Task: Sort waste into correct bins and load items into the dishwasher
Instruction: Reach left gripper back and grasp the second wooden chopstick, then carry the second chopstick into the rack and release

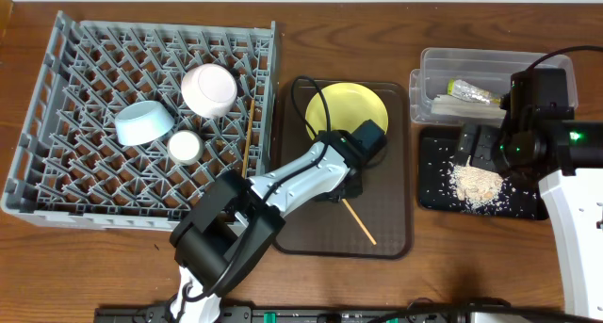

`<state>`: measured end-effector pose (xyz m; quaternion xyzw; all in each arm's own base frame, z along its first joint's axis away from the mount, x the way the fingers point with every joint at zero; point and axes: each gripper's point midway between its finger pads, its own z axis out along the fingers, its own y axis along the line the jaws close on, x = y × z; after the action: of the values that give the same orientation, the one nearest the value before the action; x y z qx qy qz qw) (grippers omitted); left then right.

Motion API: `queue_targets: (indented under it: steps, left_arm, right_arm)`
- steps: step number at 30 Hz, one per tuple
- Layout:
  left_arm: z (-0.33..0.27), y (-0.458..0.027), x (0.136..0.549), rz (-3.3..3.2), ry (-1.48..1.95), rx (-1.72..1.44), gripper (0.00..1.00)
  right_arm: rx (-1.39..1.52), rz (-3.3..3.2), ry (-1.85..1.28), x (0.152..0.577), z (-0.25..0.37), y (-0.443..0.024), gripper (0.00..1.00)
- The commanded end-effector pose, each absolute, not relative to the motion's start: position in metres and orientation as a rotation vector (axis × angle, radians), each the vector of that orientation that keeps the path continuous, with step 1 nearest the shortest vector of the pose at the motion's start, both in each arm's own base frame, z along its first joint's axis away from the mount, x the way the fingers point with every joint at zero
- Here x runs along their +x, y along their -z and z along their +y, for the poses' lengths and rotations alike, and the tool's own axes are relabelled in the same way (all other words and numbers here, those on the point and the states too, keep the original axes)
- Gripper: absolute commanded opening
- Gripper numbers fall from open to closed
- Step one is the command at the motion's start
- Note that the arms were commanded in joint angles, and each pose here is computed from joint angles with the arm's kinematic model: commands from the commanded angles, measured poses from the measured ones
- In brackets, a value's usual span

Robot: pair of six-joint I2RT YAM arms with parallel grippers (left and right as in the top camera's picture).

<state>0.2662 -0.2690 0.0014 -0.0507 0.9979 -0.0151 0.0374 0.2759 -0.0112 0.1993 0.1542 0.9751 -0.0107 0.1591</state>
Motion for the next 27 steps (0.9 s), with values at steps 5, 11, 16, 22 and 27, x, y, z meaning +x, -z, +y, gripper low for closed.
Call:
queue_targets:
  steps: [5, 11, 16, 22, 27]
  left_arm:
    - [-0.268, 0.003, 0.265, 3.069, 0.014, -0.155, 0.27]
    - [-0.268, 0.003, 0.264, 3.073, 0.019, -0.155, 0.2]
    - [-0.268, 0.003, 0.264, 3.074, 0.018, -0.155, 0.11]
    - [-0.264, 0.001, 0.263, 3.08, 0.005, -0.163, 0.08]
    - [-0.257, -0.018, 0.269, 3.059, 0.034, -0.198, 0.08]
  right_arm:
    - [0.436, 2.783, 0.037, 0.275, -0.013, -0.201, 0.99]
    - [0.436, 2.786, 0.038, 0.275, -0.013, -0.201, 0.99]
    - [0.436, 2.786, 0.038, 0.275, -0.013, -0.201, 0.99]
    - [0.436, 2.786, 0.037, 0.275, -0.013, -0.201, 0.99]
    - [0.436, 2.787, 0.037, 0.275, -0.013, -0.201, 0.99]
